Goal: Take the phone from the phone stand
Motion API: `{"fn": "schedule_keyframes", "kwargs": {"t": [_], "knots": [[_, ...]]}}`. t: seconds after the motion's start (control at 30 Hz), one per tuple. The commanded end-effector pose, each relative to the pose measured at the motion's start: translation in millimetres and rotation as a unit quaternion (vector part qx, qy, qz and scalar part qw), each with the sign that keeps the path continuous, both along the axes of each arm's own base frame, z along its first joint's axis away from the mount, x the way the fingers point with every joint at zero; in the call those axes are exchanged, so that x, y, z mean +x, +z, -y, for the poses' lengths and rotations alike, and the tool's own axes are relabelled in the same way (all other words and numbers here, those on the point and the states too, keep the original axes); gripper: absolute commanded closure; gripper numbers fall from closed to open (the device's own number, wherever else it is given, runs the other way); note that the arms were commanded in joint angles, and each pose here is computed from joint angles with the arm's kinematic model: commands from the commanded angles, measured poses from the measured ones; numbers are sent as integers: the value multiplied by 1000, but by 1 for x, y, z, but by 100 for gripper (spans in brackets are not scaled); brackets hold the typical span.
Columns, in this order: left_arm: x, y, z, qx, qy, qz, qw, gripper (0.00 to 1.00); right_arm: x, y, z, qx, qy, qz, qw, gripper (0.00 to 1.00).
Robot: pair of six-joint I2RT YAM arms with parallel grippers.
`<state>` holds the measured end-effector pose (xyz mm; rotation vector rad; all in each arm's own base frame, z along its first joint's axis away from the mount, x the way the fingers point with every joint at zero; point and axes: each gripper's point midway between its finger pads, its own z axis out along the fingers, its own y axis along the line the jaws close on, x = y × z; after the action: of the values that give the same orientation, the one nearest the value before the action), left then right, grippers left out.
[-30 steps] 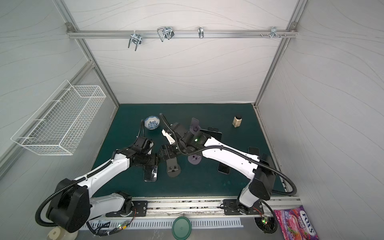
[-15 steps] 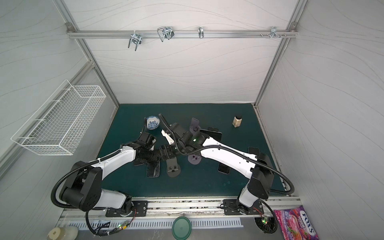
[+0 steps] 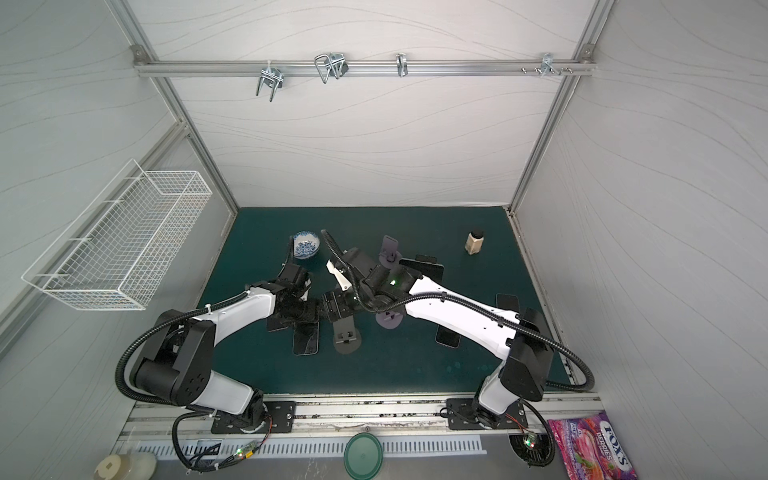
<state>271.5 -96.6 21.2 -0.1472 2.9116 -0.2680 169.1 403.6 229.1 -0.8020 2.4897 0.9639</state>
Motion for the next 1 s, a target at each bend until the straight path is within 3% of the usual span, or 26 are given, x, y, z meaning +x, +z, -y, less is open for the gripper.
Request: {"fn": "schedule_keyframes", "kwargs": {"t": [0.0, 0.43, 0.6, 0.97], "knots": [[19, 9, 3, -13, 17, 12, 1000, 48, -4, 11, 3, 13, -2, 9, 1000, 21], [12, -9, 4, -22, 38, -22, 999, 46, -3, 13, 5, 10, -2, 10, 1000, 20], [11, -10, 2, -15, 41, -24, 999, 37, -5, 10, 6, 7, -1, 7, 1000, 20], [10, -13, -3, -1, 44, -32, 999, 32, -4, 11, 6, 6, -2, 6, 1000, 20]]}}
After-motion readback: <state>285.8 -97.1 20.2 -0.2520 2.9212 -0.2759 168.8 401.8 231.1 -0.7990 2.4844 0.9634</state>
